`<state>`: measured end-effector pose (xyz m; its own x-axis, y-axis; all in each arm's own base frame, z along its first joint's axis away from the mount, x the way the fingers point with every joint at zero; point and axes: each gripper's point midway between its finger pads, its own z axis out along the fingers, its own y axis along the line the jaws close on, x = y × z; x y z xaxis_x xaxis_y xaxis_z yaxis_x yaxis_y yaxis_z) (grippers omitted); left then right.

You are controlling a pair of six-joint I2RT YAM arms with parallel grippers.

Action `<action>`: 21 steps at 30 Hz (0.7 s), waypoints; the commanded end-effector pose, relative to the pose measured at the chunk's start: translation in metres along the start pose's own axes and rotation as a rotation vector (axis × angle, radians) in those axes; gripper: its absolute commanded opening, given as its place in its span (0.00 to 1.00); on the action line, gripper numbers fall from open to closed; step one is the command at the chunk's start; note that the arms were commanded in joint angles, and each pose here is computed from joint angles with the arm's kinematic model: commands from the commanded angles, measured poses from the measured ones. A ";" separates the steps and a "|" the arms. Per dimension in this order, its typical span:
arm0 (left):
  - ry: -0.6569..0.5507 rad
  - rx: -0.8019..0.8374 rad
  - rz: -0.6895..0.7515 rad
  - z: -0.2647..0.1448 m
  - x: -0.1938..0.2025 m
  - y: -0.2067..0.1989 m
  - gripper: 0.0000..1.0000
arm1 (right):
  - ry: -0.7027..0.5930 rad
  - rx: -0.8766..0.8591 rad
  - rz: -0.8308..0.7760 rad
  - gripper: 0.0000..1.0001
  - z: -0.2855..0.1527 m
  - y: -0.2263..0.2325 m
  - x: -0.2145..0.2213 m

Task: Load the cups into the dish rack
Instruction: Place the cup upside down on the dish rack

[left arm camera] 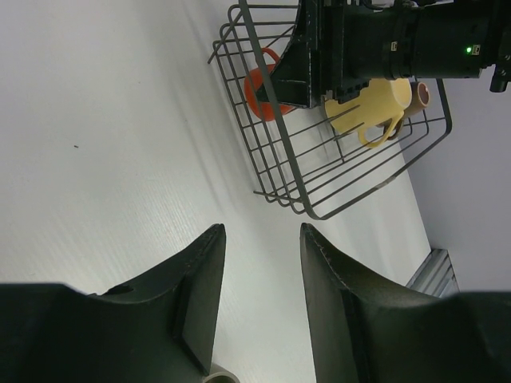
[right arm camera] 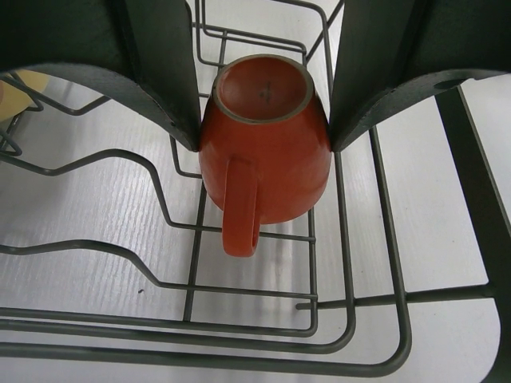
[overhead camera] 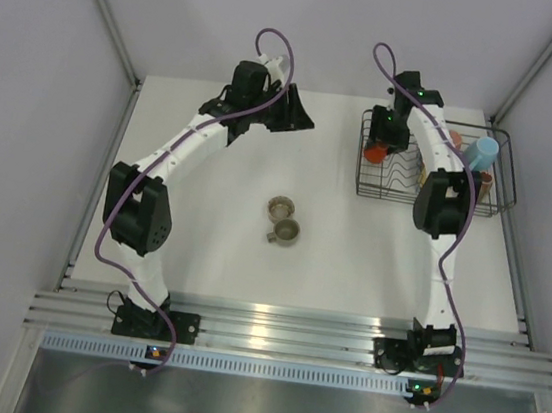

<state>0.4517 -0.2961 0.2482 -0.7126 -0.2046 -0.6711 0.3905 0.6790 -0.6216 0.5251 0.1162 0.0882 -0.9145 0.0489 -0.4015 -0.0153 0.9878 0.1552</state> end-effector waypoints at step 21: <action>-0.046 -0.002 0.037 -0.021 -0.009 -0.009 0.48 | -0.129 0.124 -0.104 0.00 0.010 0.012 -0.026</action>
<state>0.4483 -0.2932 0.2351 -0.7289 -0.1980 -0.6553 0.3707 0.6906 -0.6210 0.5337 0.1225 0.0826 -0.8914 -0.0296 -0.4522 -0.0458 0.9986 0.0249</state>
